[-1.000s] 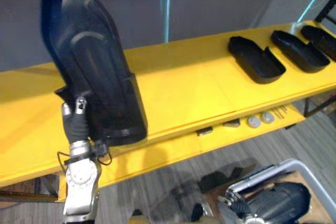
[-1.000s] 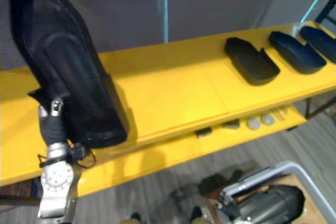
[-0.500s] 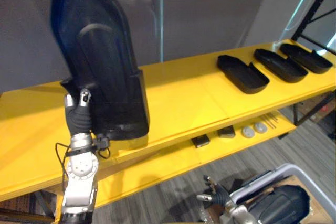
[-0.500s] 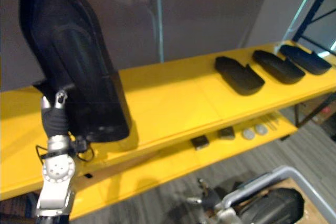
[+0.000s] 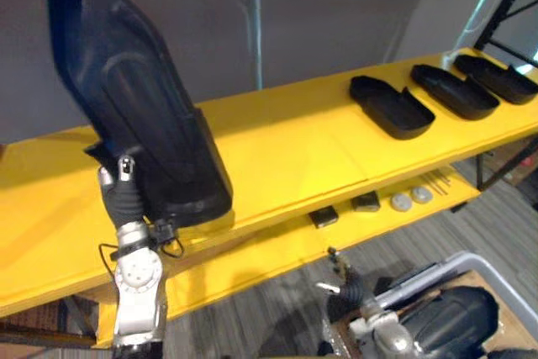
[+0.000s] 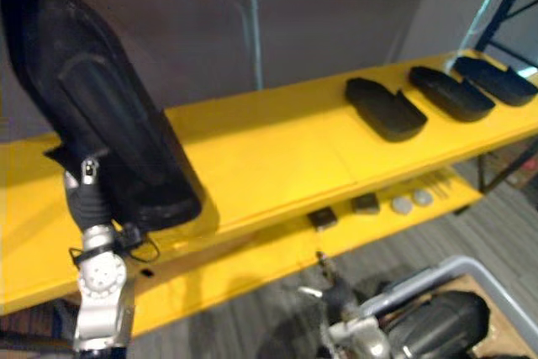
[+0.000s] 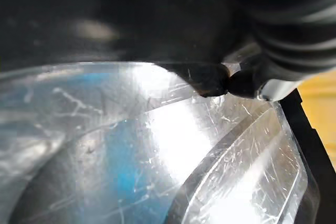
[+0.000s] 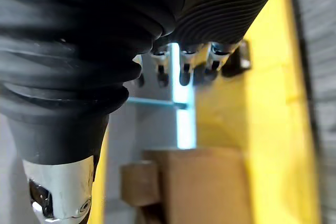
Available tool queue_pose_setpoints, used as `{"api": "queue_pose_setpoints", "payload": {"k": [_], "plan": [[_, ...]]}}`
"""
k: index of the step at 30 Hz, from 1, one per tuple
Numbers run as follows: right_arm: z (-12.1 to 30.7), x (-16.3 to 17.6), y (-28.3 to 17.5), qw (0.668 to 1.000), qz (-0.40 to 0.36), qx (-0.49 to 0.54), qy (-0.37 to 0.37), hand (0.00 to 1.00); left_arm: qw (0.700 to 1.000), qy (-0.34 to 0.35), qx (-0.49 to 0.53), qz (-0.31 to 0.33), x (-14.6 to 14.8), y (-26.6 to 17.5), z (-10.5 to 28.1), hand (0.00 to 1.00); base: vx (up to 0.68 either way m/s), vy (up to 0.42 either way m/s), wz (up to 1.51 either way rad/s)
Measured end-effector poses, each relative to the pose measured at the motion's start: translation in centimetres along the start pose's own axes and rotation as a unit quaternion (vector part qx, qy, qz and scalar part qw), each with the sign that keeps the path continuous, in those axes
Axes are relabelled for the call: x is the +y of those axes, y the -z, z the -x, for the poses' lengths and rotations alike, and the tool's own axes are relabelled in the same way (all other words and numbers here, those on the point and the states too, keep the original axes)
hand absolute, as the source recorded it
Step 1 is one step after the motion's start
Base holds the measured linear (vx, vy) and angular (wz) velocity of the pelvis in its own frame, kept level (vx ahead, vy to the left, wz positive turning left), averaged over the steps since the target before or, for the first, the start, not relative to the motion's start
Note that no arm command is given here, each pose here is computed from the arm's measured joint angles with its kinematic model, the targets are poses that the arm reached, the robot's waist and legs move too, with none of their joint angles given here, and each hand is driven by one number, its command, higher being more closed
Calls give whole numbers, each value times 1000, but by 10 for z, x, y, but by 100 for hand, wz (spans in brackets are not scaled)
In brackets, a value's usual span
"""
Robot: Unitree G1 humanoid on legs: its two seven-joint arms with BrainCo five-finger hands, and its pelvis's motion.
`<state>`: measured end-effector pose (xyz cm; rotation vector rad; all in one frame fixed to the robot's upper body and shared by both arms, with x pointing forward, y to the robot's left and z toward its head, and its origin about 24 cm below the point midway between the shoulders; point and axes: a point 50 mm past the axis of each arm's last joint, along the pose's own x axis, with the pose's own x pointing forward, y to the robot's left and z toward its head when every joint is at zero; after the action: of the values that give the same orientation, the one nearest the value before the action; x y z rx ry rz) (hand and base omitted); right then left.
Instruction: Walk over and take plastic housings, then place them on the shelf
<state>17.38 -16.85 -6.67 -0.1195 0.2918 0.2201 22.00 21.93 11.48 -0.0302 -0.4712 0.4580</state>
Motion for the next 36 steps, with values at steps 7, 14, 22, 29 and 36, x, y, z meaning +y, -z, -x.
{"api": "queue_pose_setpoints", "payload": {"k": [7, 14, 22, 29, 36], "plan": [[-5, -1, -5, 1000, -6, -9, -12, 0, 1000, 17, -1, -7, 0, -7, -10, 100, 72, -4, 11], [8, 4, 7, 999, -13, 31, -21, 0, 997, 70, 7, -14, -14, -10, -57, 100, -23, -1, -10], [43, -3, 38, 994, -27, 109, 14, 0, 981, 153, 114, -30, -37, 19, -92, 100, -4, -5, -24], [53, -21, 44, 982, -28, 120, 143, 0, 969, 171, 174, -33, -52, 33, -101, 100, 11, -3, -19], [56, -46, 20, 959, -45, 53, 275, 0, 949, 76, 299, -63, -31, 83, -90, 100, -11, -1, -18]]}}
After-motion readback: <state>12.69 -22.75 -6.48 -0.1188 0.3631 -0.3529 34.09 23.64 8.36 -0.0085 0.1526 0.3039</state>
